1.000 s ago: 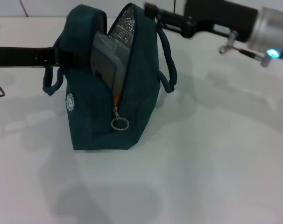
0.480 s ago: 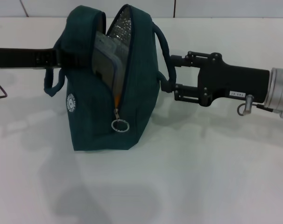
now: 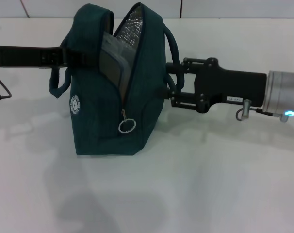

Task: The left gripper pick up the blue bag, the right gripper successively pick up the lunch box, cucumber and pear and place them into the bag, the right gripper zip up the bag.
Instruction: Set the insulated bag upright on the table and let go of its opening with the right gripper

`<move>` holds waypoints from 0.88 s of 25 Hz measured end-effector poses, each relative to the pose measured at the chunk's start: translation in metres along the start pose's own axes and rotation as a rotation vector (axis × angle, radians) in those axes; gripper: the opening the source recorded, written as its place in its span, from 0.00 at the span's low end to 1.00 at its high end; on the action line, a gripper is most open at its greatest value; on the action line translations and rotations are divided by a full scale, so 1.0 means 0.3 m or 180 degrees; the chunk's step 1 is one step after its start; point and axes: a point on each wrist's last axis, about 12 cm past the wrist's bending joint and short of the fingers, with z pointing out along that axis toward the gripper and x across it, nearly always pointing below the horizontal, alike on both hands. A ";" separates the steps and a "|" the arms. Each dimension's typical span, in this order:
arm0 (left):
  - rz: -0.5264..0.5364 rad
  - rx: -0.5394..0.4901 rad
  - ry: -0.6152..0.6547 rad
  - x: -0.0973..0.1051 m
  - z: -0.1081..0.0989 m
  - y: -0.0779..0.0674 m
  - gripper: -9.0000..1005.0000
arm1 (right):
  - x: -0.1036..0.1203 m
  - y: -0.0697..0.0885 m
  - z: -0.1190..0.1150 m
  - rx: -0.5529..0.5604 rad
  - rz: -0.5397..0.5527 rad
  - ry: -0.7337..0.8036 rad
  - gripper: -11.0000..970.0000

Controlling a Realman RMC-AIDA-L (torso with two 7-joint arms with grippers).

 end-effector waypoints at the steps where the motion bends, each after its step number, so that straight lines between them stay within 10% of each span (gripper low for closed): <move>1: 0.0004 0.0002 0.0001 -0.001 0.001 -0.001 0.04 | 0.002 0.001 0.006 -0.0015 0.0001 0.0017 0.61; 22: 0.0088 0.0301 0.0007 -0.005 0.054 -0.039 0.05 | -0.018 0.044 -0.132 0.0169 -0.0604 0.0114 0.25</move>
